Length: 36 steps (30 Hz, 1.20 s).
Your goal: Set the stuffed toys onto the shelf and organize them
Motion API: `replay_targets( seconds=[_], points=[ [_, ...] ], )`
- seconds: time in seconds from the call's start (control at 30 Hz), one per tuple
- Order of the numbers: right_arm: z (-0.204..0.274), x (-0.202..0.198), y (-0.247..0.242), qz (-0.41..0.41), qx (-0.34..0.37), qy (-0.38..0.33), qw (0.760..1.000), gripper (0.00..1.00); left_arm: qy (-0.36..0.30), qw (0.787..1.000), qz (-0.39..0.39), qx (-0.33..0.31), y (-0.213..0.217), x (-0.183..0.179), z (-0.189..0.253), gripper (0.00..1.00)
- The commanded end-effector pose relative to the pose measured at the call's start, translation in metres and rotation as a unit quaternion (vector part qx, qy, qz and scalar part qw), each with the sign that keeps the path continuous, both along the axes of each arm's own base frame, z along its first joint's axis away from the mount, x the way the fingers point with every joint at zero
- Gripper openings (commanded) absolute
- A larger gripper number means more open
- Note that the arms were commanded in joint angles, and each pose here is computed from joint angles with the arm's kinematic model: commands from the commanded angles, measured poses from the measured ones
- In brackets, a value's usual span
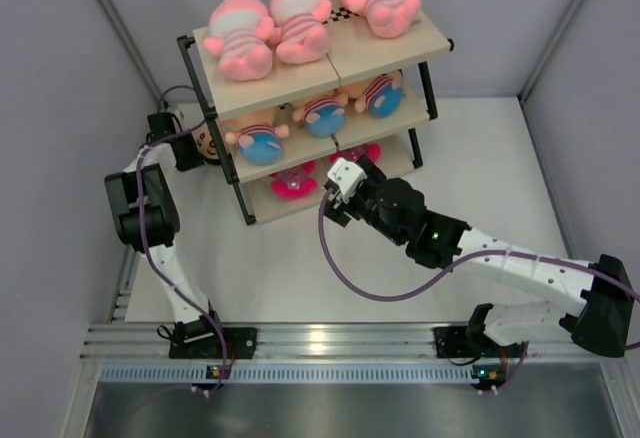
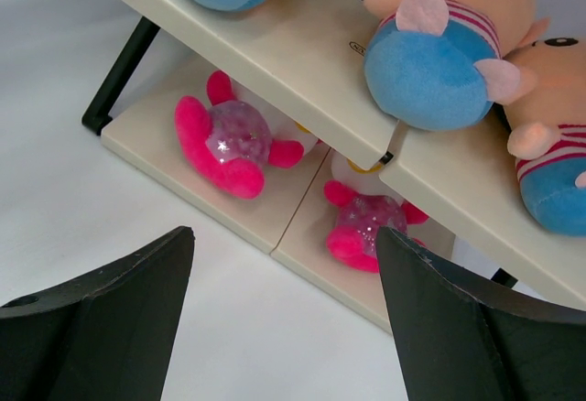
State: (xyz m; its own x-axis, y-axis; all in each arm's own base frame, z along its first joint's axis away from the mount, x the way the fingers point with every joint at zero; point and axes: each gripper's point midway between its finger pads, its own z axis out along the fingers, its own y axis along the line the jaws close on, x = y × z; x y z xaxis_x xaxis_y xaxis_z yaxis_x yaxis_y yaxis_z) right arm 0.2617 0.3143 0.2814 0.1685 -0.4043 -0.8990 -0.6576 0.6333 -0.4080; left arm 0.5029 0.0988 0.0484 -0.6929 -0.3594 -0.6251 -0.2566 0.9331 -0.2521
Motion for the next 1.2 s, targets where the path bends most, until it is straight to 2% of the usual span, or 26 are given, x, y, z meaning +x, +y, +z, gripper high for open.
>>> replay_targets(
  seconds=[0.0,0.1,0.2,0.23,0.3,0.37,0.57,0.7,0.9,0.93,1.1,1.17],
  points=[
    [0.032,0.006,-0.003,-0.008,0.032,-0.019,0.999,0.81,-0.026,0.999,-0.001,0.027,0.008,0.004,0.025,0.0],
    [0.032,0.005,-0.003,-0.008,0.031,-0.017,0.999,0.81,-0.008,0.999,-0.016,0.047,0.008,-0.023,0.022,0.0],
    [0.031,0.003,-0.001,-0.001,0.029,-0.01,1.0,0.81,-0.013,0.998,-0.022,0.056,0.014,-0.051,0.041,0.0],
    [0.032,0.002,0.001,0.004,0.03,-0.008,1.0,0.81,0.012,0.998,-0.027,0.048,0.014,-0.073,0.03,0.0],
    [0.031,-0.002,0.006,0.02,0.035,0.001,0.999,0.81,0.002,0.998,-0.035,0.049,0.022,-0.097,0.049,0.0],
    [0.033,-0.006,0.01,0.033,0.042,0.005,0.999,0.8,0.029,0.997,-0.063,0.04,0.016,-0.133,0.044,0.0],
    [0.04,-0.021,0.025,0.079,0.065,0.025,0.994,0.8,0.047,0.981,-0.177,0.058,-0.02,-0.217,0.079,0.0],
    [0.047,-0.039,0.033,0.125,0.083,0.041,0.988,0.8,0.024,0.969,-0.222,0.109,-0.033,-0.253,0.124,0.0],
    [0.036,-0.063,0.04,0.176,0.079,0.08,0.978,0.79,-0.031,0.943,-0.306,0.13,-0.065,-0.284,0.185,0.0],
    [0.035,-0.066,0.041,0.184,0.08,0.084,0.976,0.79,-0.019,0.94,-0.319,0.116,-0.073,-0.297,0.186,0.0],
    [0.03,-0.087,0.047,0.237,0.086,0.102,0.962,0.79,-0.056,0.91,-0.4,0.091,-0.109,-0.325,0.211,0.0],
    [0.029,-0.092,0.052,0.253,0.094,0.101,0.958,0.79,-0.067,0.909,-0.402,0.089,-0.116,-0.331,0.216,0.0]
  ],
)
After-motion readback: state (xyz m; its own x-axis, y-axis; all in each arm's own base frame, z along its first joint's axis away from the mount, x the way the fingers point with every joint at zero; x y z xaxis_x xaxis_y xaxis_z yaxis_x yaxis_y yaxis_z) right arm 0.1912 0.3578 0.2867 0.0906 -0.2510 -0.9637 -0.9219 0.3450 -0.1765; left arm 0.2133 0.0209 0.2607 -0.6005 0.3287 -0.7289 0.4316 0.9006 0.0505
